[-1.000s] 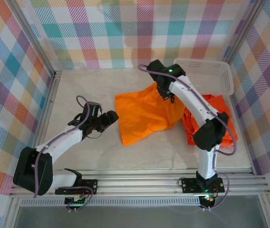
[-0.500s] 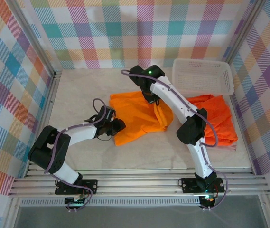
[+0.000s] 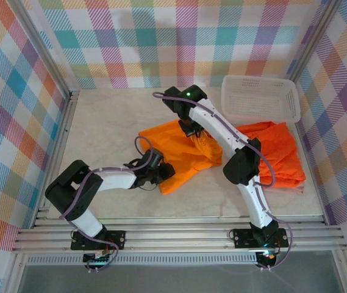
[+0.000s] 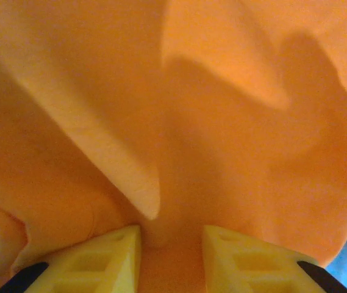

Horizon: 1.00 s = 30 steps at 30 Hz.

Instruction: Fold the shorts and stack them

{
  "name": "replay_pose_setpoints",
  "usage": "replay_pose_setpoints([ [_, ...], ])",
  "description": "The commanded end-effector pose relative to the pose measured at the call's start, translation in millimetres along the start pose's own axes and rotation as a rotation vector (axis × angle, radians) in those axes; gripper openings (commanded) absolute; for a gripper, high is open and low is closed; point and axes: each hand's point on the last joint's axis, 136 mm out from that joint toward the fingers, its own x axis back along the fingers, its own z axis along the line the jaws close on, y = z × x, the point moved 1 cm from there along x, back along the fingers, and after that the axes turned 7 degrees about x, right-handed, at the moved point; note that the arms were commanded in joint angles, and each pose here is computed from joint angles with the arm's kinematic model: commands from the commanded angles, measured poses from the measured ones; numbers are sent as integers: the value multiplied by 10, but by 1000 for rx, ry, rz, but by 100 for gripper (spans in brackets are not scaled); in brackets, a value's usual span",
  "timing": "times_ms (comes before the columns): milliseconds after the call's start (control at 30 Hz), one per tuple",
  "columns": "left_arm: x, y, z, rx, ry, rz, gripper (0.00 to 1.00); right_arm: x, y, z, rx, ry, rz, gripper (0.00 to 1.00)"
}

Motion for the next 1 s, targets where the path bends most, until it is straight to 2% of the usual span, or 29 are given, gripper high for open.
replay_pose_setpoints([
  [0, -187, -297, 75, -2, 67, 50, 33, 116, -44, -13, 6, 14, -5, 0],
  [200, -259, -419, -194, -29, 25, 65, 35, 120, -36, 191, 33, 62, -5, 0],
  [667, -222, -400, -152, -18, 19, 31, 38, -280, 11, 1026, 0, 336, 84, 0],
  [800, -184, -389, -157, -16, 14, 19, 40, -428, 4, 1183, 1, 375, 111, 0],
  [867, -139, -370, -175, -12, 5, 6, 43, -517, -4, 1257, 3, 392, 130, 1],
  [967, -45, -335, -241, -7, -19, -14, 53, -646, -15, 1328, 1, 403, 154, 4],
])
